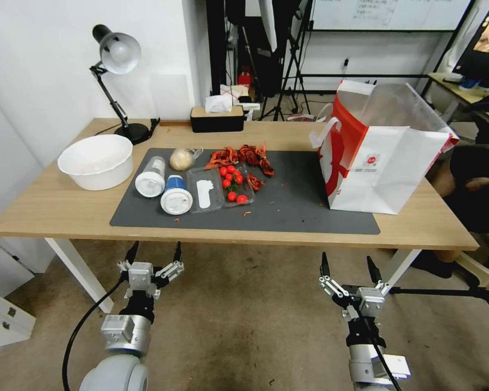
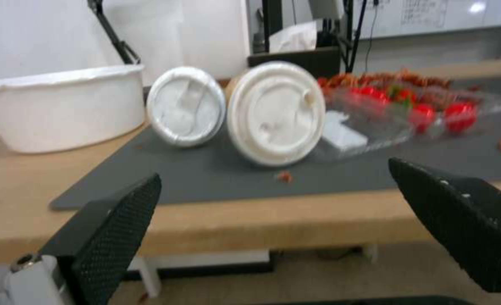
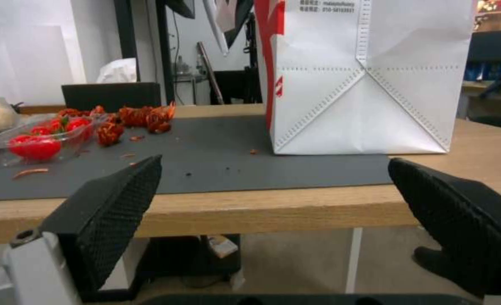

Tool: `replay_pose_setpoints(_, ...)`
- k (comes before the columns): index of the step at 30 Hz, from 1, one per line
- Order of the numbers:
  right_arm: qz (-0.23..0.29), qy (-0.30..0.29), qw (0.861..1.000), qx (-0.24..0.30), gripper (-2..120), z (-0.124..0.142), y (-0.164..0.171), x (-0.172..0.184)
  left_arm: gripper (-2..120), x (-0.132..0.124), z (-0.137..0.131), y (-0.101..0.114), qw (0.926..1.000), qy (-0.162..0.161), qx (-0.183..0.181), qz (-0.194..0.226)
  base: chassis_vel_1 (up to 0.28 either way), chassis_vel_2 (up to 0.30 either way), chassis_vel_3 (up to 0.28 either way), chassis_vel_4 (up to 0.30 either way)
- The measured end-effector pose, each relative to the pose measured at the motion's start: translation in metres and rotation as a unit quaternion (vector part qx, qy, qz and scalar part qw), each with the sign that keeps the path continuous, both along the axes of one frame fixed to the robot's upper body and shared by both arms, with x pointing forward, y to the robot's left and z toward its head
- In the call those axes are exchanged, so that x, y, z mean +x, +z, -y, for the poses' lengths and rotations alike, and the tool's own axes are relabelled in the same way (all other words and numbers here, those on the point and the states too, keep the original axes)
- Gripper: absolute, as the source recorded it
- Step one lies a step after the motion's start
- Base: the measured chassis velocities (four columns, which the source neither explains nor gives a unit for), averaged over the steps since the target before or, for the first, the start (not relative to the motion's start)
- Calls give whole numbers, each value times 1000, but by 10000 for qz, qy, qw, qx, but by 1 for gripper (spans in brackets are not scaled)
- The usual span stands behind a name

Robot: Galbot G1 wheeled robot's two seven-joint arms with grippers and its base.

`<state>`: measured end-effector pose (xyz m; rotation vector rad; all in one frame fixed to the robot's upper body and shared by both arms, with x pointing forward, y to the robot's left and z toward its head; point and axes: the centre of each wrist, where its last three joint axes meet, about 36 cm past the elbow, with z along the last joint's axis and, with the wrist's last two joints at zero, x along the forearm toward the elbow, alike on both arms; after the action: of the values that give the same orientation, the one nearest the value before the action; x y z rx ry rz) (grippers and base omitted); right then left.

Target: Pick up the trash from the table and place it into the takeout bag.

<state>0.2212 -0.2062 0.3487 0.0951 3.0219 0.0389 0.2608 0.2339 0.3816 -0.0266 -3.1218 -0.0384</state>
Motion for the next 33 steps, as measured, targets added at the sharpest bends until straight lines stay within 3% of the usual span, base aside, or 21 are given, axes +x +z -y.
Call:
replay_pose_setpoints(19,-6,-27,10000,-2,100,-2,3,4,100,43,7,27,9961,-378,-772,176,0,0,0,0)
replay_pose_setpoints(33,-46,-25,10000,-26,100,-5,8,10,100,112,1,61,9928,-131,-1111,-428,0,0,0,0)
